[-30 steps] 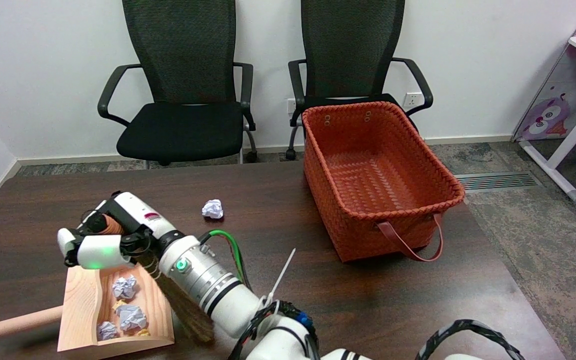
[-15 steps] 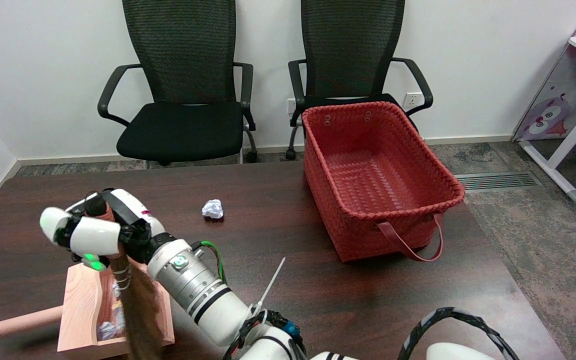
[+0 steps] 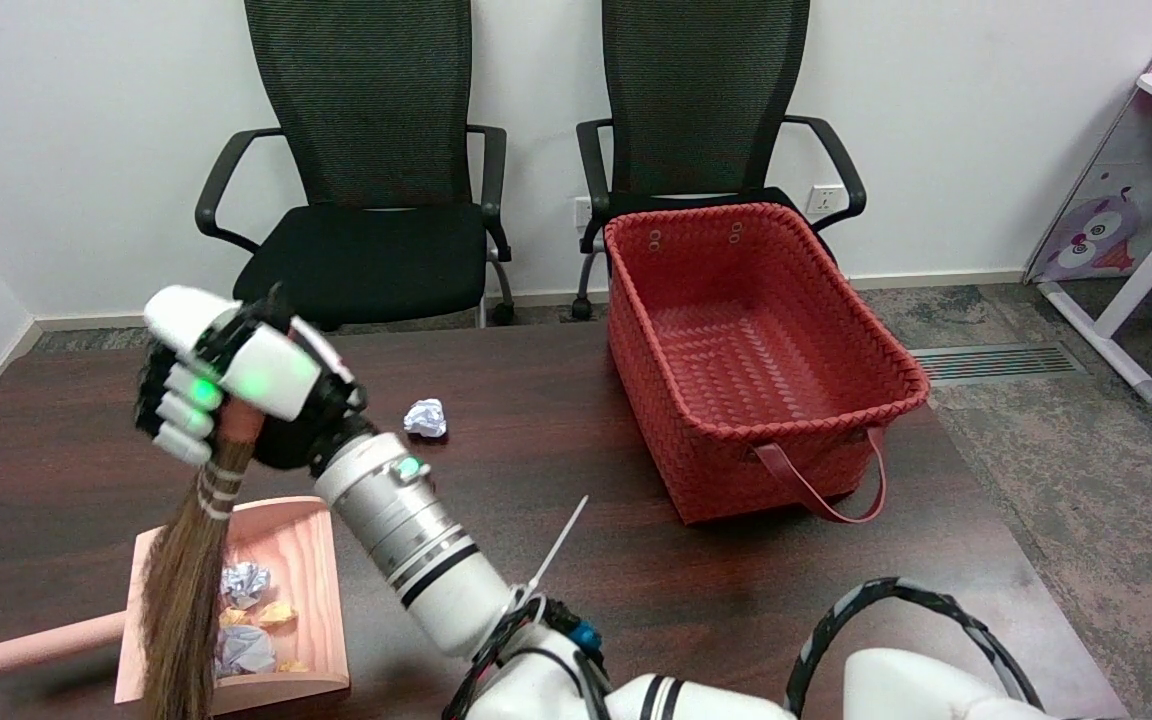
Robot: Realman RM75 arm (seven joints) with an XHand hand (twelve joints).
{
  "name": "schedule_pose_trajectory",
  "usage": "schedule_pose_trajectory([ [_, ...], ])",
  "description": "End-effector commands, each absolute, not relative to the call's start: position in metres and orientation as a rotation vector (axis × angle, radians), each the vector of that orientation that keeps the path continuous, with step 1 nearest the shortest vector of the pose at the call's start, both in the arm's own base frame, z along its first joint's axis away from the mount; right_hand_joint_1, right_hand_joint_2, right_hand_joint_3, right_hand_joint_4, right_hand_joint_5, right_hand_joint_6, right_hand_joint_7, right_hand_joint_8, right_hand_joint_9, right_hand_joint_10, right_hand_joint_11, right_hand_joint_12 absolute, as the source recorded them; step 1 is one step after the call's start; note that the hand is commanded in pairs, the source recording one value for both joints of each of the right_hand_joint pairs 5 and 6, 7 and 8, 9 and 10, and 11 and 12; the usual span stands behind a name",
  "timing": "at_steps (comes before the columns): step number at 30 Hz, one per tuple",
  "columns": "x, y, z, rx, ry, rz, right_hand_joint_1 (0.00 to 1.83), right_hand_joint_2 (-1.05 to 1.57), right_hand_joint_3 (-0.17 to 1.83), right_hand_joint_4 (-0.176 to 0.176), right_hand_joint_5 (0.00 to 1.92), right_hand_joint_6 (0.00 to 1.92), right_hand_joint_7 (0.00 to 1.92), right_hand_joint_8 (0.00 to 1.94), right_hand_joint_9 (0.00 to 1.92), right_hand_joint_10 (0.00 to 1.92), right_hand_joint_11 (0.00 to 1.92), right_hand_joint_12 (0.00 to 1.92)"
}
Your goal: Sweep the paper ball into the dustpan.
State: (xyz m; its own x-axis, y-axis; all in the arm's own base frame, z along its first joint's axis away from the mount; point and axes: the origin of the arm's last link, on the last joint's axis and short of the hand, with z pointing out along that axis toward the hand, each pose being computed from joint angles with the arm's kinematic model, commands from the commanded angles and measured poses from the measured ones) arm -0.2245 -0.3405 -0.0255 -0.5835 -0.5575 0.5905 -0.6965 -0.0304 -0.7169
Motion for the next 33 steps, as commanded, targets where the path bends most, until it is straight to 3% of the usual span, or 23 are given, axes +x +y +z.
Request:
schedule_pose_trajectory([
  [1, -0.184, -0.372, 0.045, 1.441, -2.139, 1.917, 0.87, 1.06, 1.61, -0.023, 1.92, 1.92, 1.92, 1.92, 1.92, 1.92, 1.92, 1.92],
  [6, -0.17, -0.387, 0.074, 1.586, -2.066, 1.788, 0.84, 1.13, 1.78, -0.02, 1.92, 1.92, 1.92, 1.92, 1.92, 1.92, 1.92, 1.92],
  [10, -0.164, -0.401, 0.111, 1.775, -1.787, 1.57, 0.83, 1.21, 1.81, -0.016, 1.92, 1.92, 1.92, 1.92, 1.92, 1.92, 1.92, 1.92],
  [14, -0.168, -0.421, 0.132, 1.824, -1.598, 1.371, 0.83, 1.26, 1.83, -0.013, 1.92, 1.92, 1.92, 1.92, 1.92, 1.92, 1.92, 1.92],
  [16, -0.172, -0.436, 0.141, 1.83, -1.534, 1.324, 0.85, 1.21, 1.78, -0.013, 1.92, 1.92, 1.92, 1.92, 1.92, 1.92, 1.92, 1.92],
  [18, -0.17, -0.448, 0.145, 1.868, -1.463, 1.266, 0.9, 1.19, 1.6, -0.024, 1.92, 1.92, 1.92, 1.92, 1.92, 1.92, 1.92, 1.92],
  [20, -0.161, -0.461, 0.145, 1.957, -1.368, 1.126, 0.91, 1.23, 1.54, -0.002, 1.92, 1.92, 1.92, 1.92, 1.92, 1.92, 1.92, 1.92],
  [22, -0.151, -0.473, 0.139, 2.004, -1.316, 1.05, 0.92, 1.25, 1.53, -0.04, 1.92, 1.92, 1.92, 1.92, 1.92, 1.92, 1.92, 1.92],
  [24, -0.138, -0.489, 0.127, 2.078, -1.215, 0.961, 0.92, 1.25, 1.52, -0.041, 1.92, 1.92, 1.92, 1.92, 1.92, 1.92, 1.92, 1.92],
  [30, -0.144, -0.518, 0.092, 2.176, -0.996, 0.659, 0.93, 1.23, 1.53, -0.039, 1.92, 1.92, 1.92, 1.92, 1.92, 1.92, 1.92, 1.92],
  [33, -0.142, -0.527, 0.081, 2.217, -1.033, 0.626, 0.93, 1.2, 1.57, -0.038, 1.92, 1.92, 1.92, 1.92, 1.92, 1.92, 1.92, 1.92],
])
